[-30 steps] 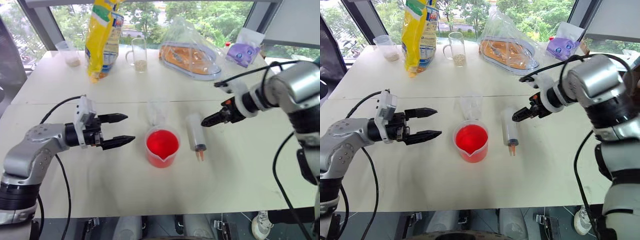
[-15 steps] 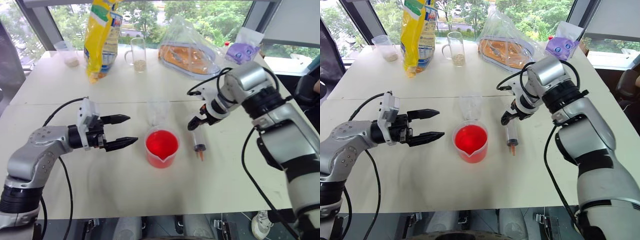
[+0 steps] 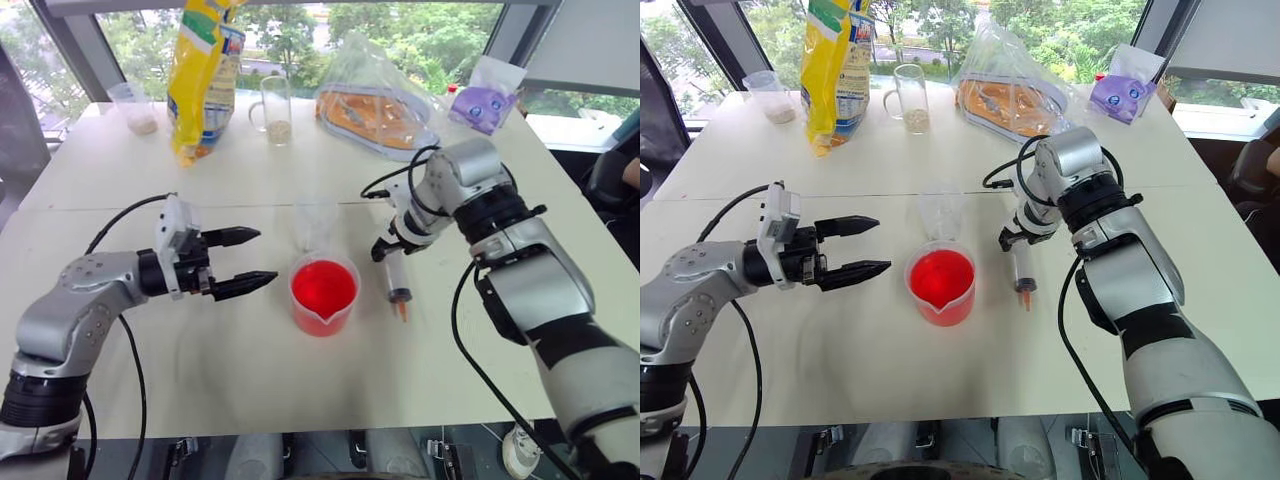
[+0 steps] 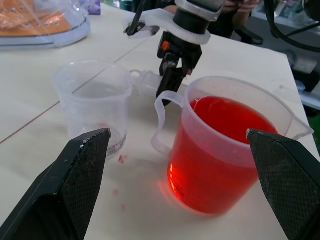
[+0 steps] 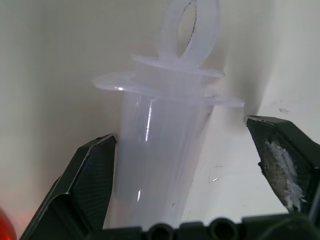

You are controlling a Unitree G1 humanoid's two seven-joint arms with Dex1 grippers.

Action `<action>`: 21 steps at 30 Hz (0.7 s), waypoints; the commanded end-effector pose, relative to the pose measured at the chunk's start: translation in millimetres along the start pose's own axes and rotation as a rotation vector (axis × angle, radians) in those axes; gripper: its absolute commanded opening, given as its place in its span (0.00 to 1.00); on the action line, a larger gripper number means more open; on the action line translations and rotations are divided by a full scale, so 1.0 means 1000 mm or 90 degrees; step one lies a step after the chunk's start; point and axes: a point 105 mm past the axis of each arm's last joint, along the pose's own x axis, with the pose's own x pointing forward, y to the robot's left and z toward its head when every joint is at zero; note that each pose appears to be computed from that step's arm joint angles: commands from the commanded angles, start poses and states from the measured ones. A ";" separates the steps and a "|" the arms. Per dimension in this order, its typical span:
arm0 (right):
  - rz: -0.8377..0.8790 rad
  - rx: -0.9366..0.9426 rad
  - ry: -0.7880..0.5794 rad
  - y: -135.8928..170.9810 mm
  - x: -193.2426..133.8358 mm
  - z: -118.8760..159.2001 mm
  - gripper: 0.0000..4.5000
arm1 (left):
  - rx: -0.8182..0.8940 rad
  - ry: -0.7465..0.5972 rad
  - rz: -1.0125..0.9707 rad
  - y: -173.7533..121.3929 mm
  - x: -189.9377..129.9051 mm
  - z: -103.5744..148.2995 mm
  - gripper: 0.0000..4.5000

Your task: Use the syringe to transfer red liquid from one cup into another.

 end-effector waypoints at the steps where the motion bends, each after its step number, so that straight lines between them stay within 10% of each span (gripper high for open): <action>1: -0.029 -0.017 0.024 0.001 0.013 -0.012 0.61 | 0.027 -0.012 -0.003 0.000 0.003 0.009 1.00; 4: -0.021 -0.029 0.027 0.006 0.018 -0.018 0.32 | 0.027 -0.014 -0.003 0.001 0.004 0.009 1.00; 10: -0.009 -0.029 0.005 0.005 0.012 -0.018 0.32 | 0.025 -0.018 -0.003 0.003 0.004 0.008 1.00; 21: 0.102 -0.022 -0.289 -0.021 -0.081 0.002 0.32 | 0.048 -0.023 0.000 0.023 0.002 0.023 1.00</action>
